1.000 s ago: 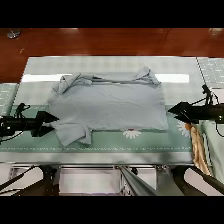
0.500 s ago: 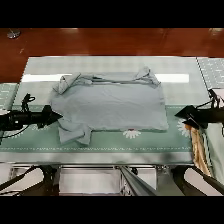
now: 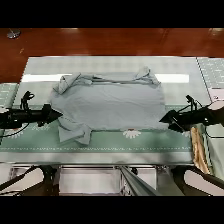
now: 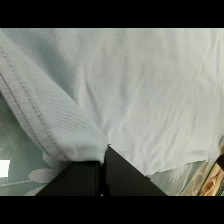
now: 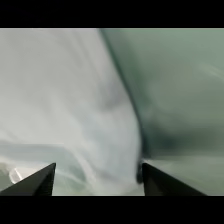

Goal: Fold the shirts.

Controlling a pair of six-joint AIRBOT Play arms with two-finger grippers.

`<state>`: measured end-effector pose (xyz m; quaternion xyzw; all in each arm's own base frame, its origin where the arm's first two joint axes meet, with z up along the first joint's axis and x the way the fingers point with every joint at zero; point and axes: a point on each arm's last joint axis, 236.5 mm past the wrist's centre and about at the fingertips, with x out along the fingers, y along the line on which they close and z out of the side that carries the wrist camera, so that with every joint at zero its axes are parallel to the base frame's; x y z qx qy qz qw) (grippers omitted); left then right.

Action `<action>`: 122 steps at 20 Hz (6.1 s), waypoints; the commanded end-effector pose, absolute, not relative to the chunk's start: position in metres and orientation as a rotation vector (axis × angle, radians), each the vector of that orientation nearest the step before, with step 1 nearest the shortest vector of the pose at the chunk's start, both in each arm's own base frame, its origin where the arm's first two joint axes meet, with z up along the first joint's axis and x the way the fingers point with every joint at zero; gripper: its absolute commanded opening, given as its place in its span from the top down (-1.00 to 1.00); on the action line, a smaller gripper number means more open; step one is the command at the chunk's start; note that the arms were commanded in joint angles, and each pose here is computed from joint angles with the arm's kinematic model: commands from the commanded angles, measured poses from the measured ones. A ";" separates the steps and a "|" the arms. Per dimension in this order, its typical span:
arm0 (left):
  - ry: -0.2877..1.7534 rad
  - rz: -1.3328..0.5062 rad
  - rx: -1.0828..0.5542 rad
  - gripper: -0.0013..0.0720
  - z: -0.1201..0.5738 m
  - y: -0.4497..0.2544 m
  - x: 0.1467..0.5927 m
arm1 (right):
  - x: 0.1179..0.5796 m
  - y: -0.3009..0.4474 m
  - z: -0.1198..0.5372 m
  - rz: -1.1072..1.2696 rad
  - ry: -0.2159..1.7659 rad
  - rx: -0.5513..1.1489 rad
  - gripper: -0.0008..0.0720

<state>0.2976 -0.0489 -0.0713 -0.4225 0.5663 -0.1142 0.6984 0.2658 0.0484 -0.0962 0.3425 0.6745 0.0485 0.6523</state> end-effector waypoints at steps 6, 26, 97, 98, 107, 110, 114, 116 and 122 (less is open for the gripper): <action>1.206 -0.305 -0.917 0.92 -0.044 -0.046 0.317 | 0.336 0.092 -0.062 0.291 1.451 0.720 0.92; -0.085 0.065 0.031 0.92 0.528 0.000 0.210 | 0.203 0.054 0.502 0.211 0.085 -0.025 0.92; 1.627 -0.241 -0.933 -0.93 -0.111 -0.095 0.190 | 0.293 0.020 -0.065 0.165 1.326 0.756 -0.73; 1.631 -0.260 -0.906 -0.12 -0.110 -0.098 0.190 | 0.290 0.002 -0.066 0.108 1.339 0.748 -0.73; 1.563 -0.323 -0.901 0.92 -0.098 -0.103 0.207 | 0.198 0.042 -0.100 0.153 1.723 0.717 -0.73; 1.559 -0.324 -0.898 0.92 -0.099 -0.103 0.208 | 0.221 0.066 -0.106 0.200 1.669 0.740 -0.73; 1.544 -0.321 -0.900 0.92 -0.099 -0.102 0.212 | 0.262 0.084 -0.103 0.205 1.528 0.855 -0.66; 1.516 -0.345 -0.885 0.92 -0.095 -0.102 0.218 | 0.278 0.085 -0.094 0.241 1.470 0.846 0.73; 1.271 -0.364 -0.832 0.92 -0.052 -0.078 0.295 | 0.339 0.071 -0.042 0.308 1.305 0.742 0.92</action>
